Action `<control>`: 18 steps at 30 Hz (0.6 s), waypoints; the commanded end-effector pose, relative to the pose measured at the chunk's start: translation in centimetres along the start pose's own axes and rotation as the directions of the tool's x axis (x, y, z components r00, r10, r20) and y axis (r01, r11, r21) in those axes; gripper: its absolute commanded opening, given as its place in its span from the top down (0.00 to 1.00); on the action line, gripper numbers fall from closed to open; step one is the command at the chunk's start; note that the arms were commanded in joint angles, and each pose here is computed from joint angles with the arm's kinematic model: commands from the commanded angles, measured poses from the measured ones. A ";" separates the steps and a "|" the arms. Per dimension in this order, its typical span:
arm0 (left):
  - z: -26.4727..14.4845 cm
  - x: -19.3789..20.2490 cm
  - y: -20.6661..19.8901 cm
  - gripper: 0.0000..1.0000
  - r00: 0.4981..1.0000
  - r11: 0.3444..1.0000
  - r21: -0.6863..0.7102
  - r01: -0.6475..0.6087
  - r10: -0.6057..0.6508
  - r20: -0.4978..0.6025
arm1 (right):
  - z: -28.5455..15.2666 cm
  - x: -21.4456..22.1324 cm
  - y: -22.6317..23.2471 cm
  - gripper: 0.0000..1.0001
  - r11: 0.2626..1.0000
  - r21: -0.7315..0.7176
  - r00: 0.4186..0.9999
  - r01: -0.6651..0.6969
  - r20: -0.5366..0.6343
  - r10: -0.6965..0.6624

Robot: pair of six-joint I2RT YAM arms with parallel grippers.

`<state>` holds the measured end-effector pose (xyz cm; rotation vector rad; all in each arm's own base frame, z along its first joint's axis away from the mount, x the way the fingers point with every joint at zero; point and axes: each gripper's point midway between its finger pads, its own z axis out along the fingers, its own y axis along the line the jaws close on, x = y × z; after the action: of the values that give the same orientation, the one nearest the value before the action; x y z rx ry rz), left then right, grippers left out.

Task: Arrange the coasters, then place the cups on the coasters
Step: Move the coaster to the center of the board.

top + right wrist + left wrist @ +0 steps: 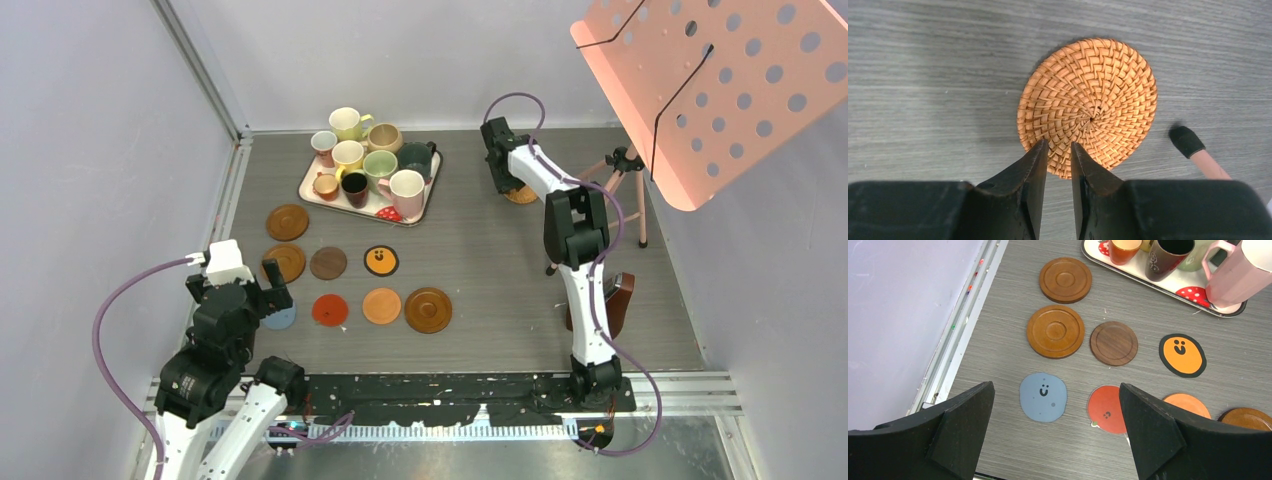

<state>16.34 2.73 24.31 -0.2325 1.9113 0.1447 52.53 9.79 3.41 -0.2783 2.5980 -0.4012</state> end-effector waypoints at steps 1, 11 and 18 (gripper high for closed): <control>-0.1 -0.9 -0.1 0.01 0.999 0.999 0.006 0.034 -0.034 0.041 | -1.7 1.7 2.3 0.68 0.992 -0.125 0.999 0.004 -0.031 -0.008; 0.0 -0.9 -0.1 0.01 0.999 0.999 0.002 0.033 -0.033 0.040 | -6.3 5.7 9.9 0.65 0.952 -0.307 1.000 0.022 -0.003 -0.024; -0.1 -0.9 -0.1 0.01 0.998 0.999 0.003 0.037 -0.037 0.044 | -10.4 8.9 15.1 0.64 0.900 -0.436 0.999 0.007 0.039 0.011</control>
<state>16.33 2.74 24.32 -0.2334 1.9101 0.1443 40.90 20.64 2.84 -0.4640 2.6272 0.0024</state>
